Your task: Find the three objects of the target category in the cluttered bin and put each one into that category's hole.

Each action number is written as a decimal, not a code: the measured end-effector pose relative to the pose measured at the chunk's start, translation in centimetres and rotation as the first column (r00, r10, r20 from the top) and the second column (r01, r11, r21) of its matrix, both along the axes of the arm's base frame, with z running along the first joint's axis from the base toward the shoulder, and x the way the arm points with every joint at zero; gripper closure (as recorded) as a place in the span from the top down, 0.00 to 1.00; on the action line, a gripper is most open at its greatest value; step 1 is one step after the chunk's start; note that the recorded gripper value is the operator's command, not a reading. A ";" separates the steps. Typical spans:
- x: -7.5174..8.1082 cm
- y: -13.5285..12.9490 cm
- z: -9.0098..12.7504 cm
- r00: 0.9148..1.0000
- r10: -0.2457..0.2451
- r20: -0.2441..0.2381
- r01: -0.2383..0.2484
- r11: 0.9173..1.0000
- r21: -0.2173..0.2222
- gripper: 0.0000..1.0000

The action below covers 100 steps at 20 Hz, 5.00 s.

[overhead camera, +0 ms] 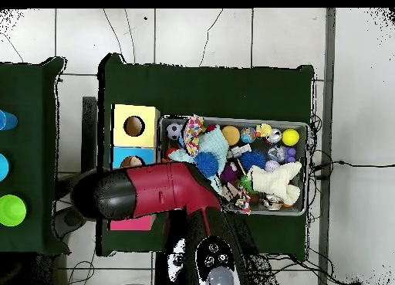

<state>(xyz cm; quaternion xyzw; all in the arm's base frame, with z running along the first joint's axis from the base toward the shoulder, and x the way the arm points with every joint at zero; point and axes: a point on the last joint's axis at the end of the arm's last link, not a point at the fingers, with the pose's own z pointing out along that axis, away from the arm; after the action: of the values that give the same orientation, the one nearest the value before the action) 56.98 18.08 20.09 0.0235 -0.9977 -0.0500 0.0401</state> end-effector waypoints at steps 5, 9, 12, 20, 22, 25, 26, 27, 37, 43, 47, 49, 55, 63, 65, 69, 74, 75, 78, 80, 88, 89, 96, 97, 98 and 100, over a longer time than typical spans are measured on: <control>-0.6 -0.3 -0.8 1.000 -0.015 -0.025 0.015 1.000 0.001 1.00; -0.8 -0.7 -1.4 0.999 -0.025 -0.036 0.025 1.000 0.000 1.00; -0.6 -1.2 -1.8 0.999 -0.036 -0.031 0.036 0.999 0.001 1.00; 1.2 -4.9 -8.4 0.988 -0.141 0.066 0.138 0.990 0.042 1.00; 1.4 -5.6 -10.3 0.982 -0.165 0.094 0.160 0.986 0.053 1.00; 1.5 -6.0 -12.4 0.974 -0.189 0.126 0.182 0.981 0.064 1.00; 1.6 -6.1 -12.3 0.972 -0.189 0.143 0.182 0.981 0.064 1.00; 1.5 -6.1 -12.3 0.972 -0.189 0.142 0.182 0.981 0.064 1.00; 1.4 -5.9 -12.3 0.970 -0.187 0.152 0.180 0.982 0.063 1.00; 1.4 -6.0 -12.3 0.970 -0.188 0.154 0.180 0.982 0.063 1.00; 1.4 -6.2 -12.4 0.971 -0.184 0.155 0.176 0.982 0.063 1.00; 1.4 -6.2 -12.4 0.972 -0.177 0.158 0.169 0.984 0.065 1.00; 1.4 -6.3 -12.4 0.973 -0.164 0.161 0.155 0.985 0.070 1.00; 1.4 -6.4 -12.4 0.974 -0.160 0.161 0.149 0.986 0.077 1.00; 1.3 -6.5 -12.4 0.974 -0.159 0.161 0.147 0.986 0.082 1.00; 1.1 -6.8 -12.4 0.974 -0.163 0.155 0.151 0.985 0.086 1.00; 0.5 -8.1 -12.0 0.977 -0.176 0.124 0.167 0.983 0.077 1.00; 0.4 -8.4 -11.9 0.977 -0.179 0.118 0.170 0.982 0.075 1.00; -0.2 -9.8 -11.4 0.979 -0.191 0.076 0.187 0.981 0.061 1.00; -0.6 -10.5 -11.3 0.979 -0.194 0.059 0.191 0.980 0.053 1.00; -1.9 -10.4 -12.7 0.988 -0.152 0.038 0.151 0.988 0.037 1.00; -2.1 -10.3 -13.0 0.989 -0.146 0.034 0.144 0.989 0.036 1.00; -3.8 -8.7 -15.1 0.995 -0.097 -0.009 0.097 0.995 0.035 1.00; -4.4 -8.3 -15.7 0.996 -0.085 -0.018 0.085 0.996 0.034 1.00; -4.6 -8.1 -16.0 0.997 -0.079 -0.021 0.080 0.996 0.034 1.00; -5.2 -7.7 -16.8 0.997 -0.068 -0.024 0.069 0.997 0.033 1.00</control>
<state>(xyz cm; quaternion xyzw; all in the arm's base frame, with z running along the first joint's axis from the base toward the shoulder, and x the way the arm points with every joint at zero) 51.81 10.41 3.25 -0.0107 -0.9964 -0.0686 0.0493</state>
